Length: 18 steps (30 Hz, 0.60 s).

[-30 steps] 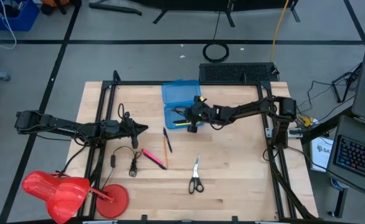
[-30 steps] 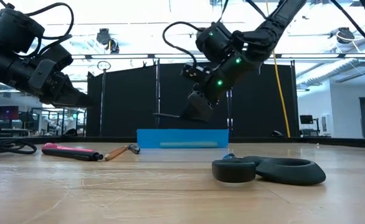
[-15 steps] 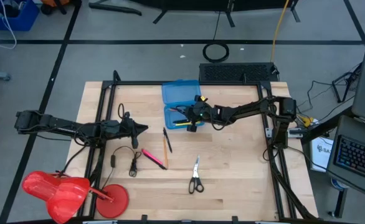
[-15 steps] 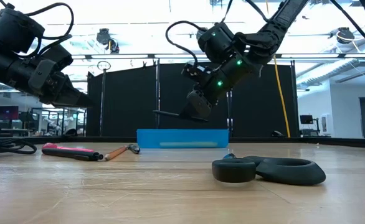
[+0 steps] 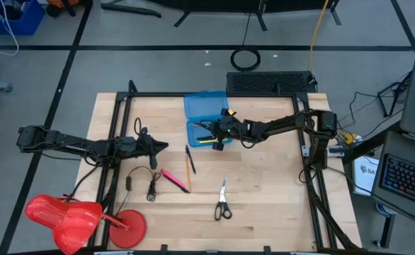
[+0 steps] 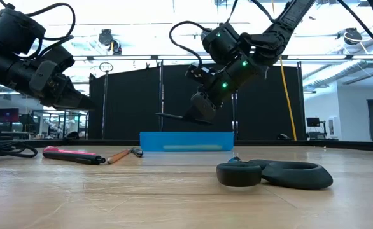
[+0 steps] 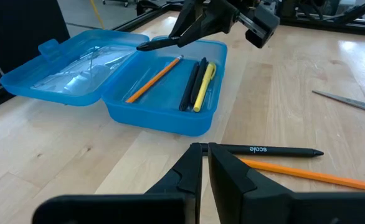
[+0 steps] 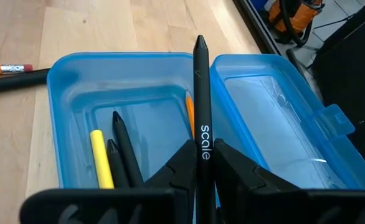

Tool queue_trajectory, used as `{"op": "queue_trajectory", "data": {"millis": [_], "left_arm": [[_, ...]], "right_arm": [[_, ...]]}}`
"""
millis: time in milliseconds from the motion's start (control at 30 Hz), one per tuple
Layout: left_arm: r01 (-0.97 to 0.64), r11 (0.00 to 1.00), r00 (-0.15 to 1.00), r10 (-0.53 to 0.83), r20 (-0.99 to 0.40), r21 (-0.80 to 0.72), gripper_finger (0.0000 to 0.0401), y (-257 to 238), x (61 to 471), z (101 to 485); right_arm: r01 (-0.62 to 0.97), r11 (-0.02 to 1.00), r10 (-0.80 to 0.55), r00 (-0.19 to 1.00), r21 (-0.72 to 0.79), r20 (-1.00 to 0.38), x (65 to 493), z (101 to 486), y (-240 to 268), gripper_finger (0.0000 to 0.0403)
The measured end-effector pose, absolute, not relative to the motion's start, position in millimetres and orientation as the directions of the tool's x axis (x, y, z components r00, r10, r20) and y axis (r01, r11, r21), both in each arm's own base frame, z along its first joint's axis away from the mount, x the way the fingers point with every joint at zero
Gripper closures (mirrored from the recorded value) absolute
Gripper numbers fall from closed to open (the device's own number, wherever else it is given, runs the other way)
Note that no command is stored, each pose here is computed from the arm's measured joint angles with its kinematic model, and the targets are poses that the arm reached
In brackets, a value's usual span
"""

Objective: Pick & place school supplies into a supply box
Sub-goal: Put the black pen into the blue supply box

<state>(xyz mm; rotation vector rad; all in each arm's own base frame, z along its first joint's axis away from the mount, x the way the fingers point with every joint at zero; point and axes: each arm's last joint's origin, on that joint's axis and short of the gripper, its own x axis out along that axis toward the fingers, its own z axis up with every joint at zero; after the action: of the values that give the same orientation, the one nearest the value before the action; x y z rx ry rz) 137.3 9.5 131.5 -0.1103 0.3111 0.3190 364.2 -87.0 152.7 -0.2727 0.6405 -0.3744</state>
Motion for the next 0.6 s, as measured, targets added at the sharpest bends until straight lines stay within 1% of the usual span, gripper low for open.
{"op": "queue_trajectory", "data": {"millis": [133, 467, 600], "left_arm": [[-0.325, 0.944, 0.902, 0.292, -0.318, -0.058, 0.0370, 9.5, 137.4, 131.6], [-0.325, 0.944, 0.902, 0.292, -0.317, -0.058, 0.0370, 9.5, 137.4, 131.6], [-0.325, 0.944, 0.902, 0.292, -0.317, -0.058, 0.0370, 9.5, 137.3, 131.6]], "right_arm": [[0.203, 0.928, -0.349, 0.768, -0.314, -0.537, 365.0, 152.4, -84.9, 0.0356], [0.230, 0.930, -0.354, 0.765, -0.286, -0.538, 364.6, 152.2, -86.0, 0.0283], [0.231, 0.930, -0.355, 0.766, -0.286, -0.536, 364.8, 152.5, -85.9, 0.0264]]}}
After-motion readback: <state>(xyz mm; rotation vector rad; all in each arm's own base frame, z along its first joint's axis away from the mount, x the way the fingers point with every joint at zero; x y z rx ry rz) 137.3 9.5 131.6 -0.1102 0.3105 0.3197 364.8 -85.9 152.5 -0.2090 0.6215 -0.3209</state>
